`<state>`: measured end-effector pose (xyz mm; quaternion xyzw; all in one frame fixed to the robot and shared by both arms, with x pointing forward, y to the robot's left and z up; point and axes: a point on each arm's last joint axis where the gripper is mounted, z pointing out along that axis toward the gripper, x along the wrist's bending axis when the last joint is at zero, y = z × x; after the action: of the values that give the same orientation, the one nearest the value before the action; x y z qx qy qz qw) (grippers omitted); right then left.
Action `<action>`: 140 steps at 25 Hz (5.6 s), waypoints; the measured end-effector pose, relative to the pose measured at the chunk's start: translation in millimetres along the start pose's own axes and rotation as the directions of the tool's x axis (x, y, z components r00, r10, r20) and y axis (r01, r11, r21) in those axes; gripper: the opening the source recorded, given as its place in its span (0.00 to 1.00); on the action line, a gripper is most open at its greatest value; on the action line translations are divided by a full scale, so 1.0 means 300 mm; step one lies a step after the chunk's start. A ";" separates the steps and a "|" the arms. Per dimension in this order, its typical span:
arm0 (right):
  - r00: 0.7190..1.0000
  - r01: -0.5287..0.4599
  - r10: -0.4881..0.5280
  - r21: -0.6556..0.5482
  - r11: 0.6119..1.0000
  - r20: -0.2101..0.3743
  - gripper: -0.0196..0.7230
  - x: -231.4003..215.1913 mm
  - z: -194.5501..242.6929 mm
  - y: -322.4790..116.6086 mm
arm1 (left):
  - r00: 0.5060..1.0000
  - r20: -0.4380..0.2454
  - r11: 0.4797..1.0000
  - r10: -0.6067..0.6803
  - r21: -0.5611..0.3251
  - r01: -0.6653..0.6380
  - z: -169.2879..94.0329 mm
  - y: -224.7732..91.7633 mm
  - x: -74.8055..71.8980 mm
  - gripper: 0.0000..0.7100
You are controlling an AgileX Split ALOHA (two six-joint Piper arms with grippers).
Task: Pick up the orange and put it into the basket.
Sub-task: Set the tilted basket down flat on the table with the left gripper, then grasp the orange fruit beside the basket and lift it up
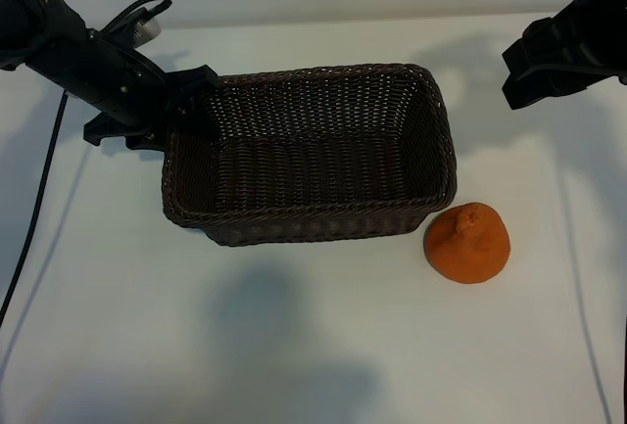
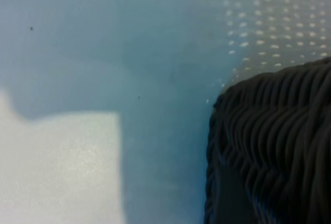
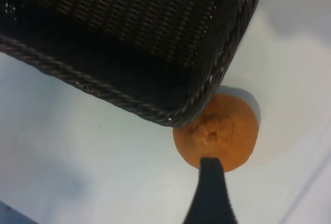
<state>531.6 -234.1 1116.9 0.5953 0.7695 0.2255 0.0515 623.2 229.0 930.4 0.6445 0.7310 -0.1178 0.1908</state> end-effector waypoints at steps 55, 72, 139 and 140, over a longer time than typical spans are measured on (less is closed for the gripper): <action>1.000 0.000 0.000 0.000 1.000 0.000 0.73 0.000 0.000 0.000 | 0.992 -0.115 0.990 0.051 0.135 -0.035 -0.188 -0.043 -0.036 0.67; 1.000 0.000 0.000 -0.001 1.000 0.000 0.73 0.000 0.000 0.000 | 0.978 0.008 0.976 0.210 -0.056 -0.209 -0.566 -0.176 -0.125 0.67; 0.997 0.067 -0.069 0.117 0.991 0.017 0.70 -0.041 0.156 -0.117 | 0.934 0.115 0.940 0.339 -0.075 -0.332 -0.572 -0.260 -0.150 0.60; 0.997 0.066 -0.068 0.115 0.991 0.021 0.70 -0.043 0.166 -0.123 | 0.934 0.115 0.940 0.339 -0.075 -0.332 -0.572 -0.260 -0.150 0.60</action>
<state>519.7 -239.1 1054.9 0.5739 0.7999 0.1720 0.0344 528.8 249.5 1098.4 0.7457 0.5997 -0.1040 0.2711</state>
